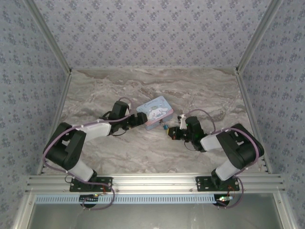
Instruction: Unlock a padlock with a key
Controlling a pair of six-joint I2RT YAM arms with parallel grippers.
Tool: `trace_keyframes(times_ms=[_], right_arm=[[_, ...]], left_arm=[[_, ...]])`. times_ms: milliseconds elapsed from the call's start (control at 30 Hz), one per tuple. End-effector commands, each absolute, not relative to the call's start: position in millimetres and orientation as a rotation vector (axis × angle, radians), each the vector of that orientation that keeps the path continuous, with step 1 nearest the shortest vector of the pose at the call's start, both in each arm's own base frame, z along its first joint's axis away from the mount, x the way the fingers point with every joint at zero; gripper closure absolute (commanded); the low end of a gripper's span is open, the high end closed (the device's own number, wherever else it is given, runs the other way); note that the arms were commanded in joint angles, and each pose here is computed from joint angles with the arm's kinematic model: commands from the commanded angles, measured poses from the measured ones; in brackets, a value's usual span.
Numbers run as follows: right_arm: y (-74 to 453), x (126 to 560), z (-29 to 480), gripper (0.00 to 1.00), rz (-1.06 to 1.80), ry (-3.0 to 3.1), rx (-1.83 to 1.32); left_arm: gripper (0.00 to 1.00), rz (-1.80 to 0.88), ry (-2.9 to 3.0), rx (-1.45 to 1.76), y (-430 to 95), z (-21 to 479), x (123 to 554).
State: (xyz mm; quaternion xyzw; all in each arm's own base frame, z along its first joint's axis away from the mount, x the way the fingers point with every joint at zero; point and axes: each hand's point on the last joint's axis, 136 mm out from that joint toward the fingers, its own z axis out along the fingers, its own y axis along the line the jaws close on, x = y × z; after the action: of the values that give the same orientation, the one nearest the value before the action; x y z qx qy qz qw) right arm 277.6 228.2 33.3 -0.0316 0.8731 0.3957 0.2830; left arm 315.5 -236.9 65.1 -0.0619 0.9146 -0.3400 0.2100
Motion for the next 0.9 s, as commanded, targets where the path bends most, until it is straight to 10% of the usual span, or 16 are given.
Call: trace_keyframes(times_ms=[0,400,867], right_arm=[[221.5,274.4,16.2,1.0,1.06,2.407,-0.004],[212.7,275.7,7.9,1.0,1.019,2.443,0.027],[201.9,271.5,14.5,0.58,0.952,2.442,0.019]], left_arm=[[0.1,-0.796,2.647,-0.253,-212.5,39.0,297.0],[0.09,-0.775,2.645,-0.262,-208.9,41.7,296.5],[0.09,-0.771,2.635,-0.256,-207.6,50.0,296.5]])
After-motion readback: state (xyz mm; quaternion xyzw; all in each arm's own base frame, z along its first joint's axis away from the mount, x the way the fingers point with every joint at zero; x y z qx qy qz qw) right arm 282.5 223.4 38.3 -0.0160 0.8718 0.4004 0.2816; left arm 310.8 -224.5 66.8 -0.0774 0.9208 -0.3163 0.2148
